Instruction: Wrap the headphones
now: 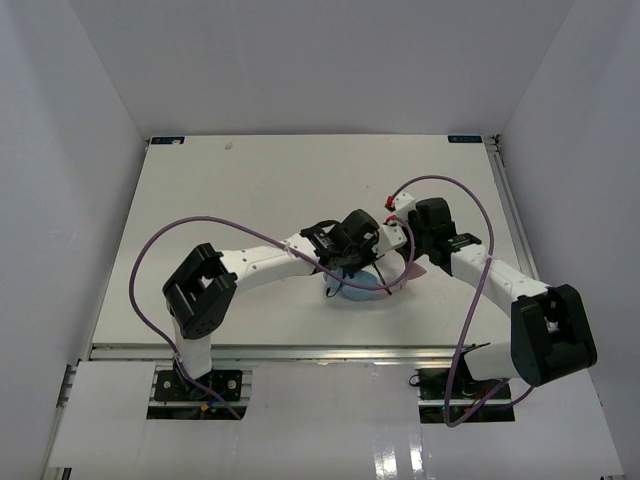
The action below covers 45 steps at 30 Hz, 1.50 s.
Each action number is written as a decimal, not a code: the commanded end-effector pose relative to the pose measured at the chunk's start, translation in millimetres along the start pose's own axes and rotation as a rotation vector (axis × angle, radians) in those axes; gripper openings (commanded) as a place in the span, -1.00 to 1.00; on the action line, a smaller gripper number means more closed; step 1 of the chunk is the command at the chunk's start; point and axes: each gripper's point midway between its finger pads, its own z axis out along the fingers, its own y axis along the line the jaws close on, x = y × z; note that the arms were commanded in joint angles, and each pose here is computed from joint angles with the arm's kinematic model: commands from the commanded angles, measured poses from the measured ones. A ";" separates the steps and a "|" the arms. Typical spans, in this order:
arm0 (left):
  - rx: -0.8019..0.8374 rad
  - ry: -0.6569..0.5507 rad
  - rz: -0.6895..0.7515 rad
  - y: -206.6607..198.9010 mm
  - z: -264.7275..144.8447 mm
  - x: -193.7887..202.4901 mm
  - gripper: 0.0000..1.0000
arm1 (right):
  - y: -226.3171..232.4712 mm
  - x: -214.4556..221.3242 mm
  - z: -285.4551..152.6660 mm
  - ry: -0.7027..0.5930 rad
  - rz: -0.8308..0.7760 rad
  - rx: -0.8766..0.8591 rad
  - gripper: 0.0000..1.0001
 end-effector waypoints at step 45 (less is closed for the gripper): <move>-0.087 0.027 -0.172 36.2 -78.0 72.7 0.89 | -9.1 -39.5 -73.1 -0.169 0.154 -0.141 0.80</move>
